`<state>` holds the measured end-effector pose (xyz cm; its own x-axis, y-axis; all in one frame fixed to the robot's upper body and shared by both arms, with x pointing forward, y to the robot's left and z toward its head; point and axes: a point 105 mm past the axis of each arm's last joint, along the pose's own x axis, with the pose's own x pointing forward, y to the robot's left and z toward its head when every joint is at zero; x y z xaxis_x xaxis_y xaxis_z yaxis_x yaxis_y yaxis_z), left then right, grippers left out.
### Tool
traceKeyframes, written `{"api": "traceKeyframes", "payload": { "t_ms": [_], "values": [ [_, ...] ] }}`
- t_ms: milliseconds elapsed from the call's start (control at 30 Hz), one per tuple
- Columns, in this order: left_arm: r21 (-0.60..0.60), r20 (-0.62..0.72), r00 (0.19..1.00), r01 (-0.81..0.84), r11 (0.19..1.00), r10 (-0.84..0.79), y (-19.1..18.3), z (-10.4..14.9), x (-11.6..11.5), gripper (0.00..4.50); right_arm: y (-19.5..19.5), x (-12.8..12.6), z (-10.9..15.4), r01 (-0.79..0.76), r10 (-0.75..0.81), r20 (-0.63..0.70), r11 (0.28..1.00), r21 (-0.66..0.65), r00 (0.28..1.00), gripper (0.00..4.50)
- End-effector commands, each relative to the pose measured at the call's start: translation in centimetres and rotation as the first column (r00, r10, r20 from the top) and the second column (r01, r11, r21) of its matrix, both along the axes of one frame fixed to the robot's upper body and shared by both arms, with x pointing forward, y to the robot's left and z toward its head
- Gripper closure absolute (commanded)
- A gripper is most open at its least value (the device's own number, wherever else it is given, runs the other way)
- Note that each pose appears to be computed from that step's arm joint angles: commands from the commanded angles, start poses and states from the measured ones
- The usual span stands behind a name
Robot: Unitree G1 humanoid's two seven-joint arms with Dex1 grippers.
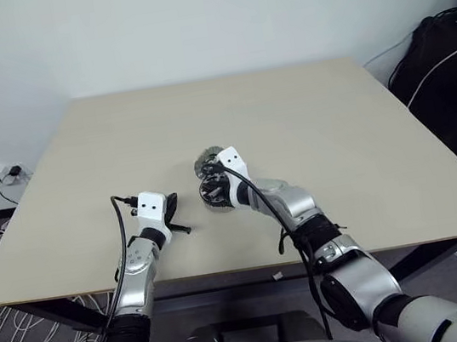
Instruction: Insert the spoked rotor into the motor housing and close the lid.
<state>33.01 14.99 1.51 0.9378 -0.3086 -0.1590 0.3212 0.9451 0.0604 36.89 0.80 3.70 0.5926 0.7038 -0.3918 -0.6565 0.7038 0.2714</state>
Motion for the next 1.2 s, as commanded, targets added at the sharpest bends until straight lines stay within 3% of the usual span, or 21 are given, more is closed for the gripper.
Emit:
{"api": "traceKeyframes", "payload": {
  "t_ms": [33,767,967,1067,1200],
  "values": [
    [-0.013,0.045,0.999,0.005,1.0,-0.004,0.0,1.0,0.4,4.5,0.0,1.0,1.2,0.018,-0.019,0.042,1.0,0.01,0.999,4.47],
    [-0.02,0.051,0.998,0.021,1.0,-0.02,-0.7,1.6,0.4,4.5,-2.7,1.1,1.1,0.081,-0.081,0.02,0.996,0.028,0.996,4.47],
    [-0.018,0.053,0.998,0.023,1.0,-0.022,-0.7,1.7,0.3,4.5,-2.7,0.5,4.9,0.036,-0.066,0.145,0.98,0.196,0.987,4.47],
    [-0.016,0.054,0.998,0.022,1.0,-0.021,-0.7,1.7,0.3,4.5,-4.0,-0.1,4.6,0.035,-0.066,0.231,0.99,0.136,0.971,4.47],
    [-0.013,0.051,0.998,0.028,1.0,-0.028,-0.8,1.7,0.2,4.5,-4.6,-0.8,1.3,0.032,-0.021,0.232,0.999,-0.042,0.972,4.47]
  ]
}}
